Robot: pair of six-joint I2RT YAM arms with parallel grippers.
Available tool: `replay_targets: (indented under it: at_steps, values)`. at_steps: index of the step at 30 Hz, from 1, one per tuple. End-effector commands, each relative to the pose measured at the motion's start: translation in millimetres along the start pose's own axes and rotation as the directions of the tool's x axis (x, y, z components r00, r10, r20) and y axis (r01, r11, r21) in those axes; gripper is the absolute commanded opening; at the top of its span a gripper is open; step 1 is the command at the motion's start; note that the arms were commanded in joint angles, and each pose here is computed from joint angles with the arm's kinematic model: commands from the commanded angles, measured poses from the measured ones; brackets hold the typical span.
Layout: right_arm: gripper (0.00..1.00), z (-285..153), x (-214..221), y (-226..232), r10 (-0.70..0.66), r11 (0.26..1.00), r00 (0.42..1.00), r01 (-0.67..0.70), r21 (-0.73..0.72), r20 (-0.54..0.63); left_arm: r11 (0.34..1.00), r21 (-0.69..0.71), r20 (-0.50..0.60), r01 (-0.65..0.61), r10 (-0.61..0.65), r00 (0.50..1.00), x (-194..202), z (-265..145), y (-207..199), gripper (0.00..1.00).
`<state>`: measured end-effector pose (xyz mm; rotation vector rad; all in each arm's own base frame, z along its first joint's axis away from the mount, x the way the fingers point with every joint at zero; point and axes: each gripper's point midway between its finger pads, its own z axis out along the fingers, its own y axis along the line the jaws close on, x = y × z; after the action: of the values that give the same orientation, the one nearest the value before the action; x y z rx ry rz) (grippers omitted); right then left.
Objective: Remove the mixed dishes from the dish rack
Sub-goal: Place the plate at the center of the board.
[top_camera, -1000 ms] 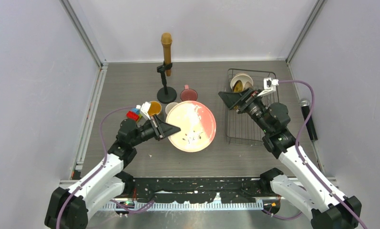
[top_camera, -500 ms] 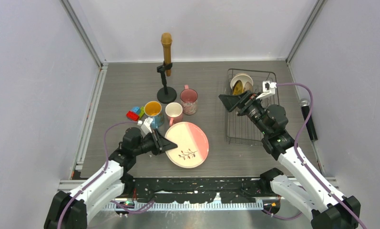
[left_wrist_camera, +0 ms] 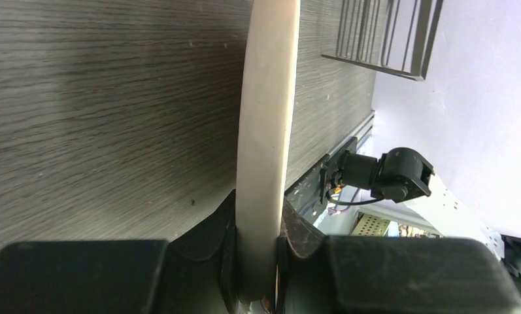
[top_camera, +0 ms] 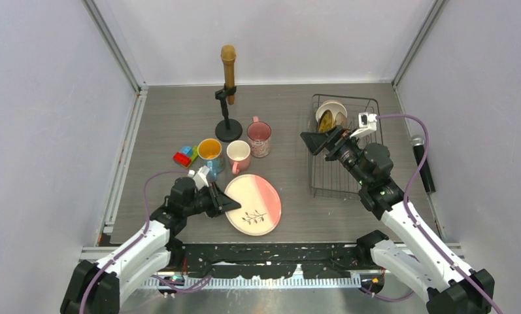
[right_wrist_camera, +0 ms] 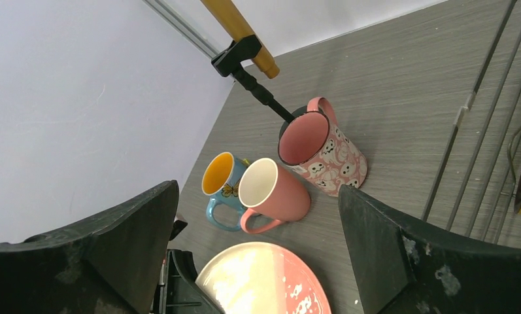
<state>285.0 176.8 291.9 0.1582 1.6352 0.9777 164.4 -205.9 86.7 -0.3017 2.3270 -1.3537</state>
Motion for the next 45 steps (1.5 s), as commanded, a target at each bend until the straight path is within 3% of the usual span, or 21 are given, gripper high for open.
replay_targets:
  at_steps: [1, 8, 18, 31, 37, 45]
  values:
    - [0.99, -3.1, -15.6, 5.6, -0.038, 0.999, 0.998, 0.038, 0.0, 0.053, 0.996, 0.066, 0.027, -0.059, 0.057, 0.998, -9.3, 0.7, -18.3, 0.0]
    - [0.99, -3.5, -15.7, 2.6, -0.047, 0.999, 0.998, 0.046, 0.015, 0.053, 0.999, -0.003, -0.003, -0.053, 0.053, 0.999, -5.0, 4.7, -1.3, 0.0]
    - [0.99, -8.4, -15.7, -7.2, -0.078, 0.995, 0.995, 0.075, 0.064, 0.054, 0.996, -0.082, -0.043, -0.03, 0.027, 0.999, 1.8, 6.3, 16.2, 0.24]
    - [0.99, -12.7, -13.0, -15.1, -0.093, 0.992, 0.994, 0.088, 0.095, 0.052, 0.991, -0.136, -0.041, -0.006, 0.001, 0.999, 4.1, 4.3, 27.1, 0.29]
    - [0.99, -13.3, -13.0, -16.3, -0.097, 0.991, 0.994, 0.092, 0.102, 0.05, 0.987, -0.158, -0.036, 0.003, -0.009, 0.999, 4.4, 3.7, 31.6, 0.43]
    - [0.99, -14.2, -12.5, -17.2, -0.1, 0.99, 0.994, 0.094, 0.106, 0.048, 0.985, -0.172, -0.031, 0.009, -0.015, 0.999, 2.8, 4.8, 33.6, 0.45]
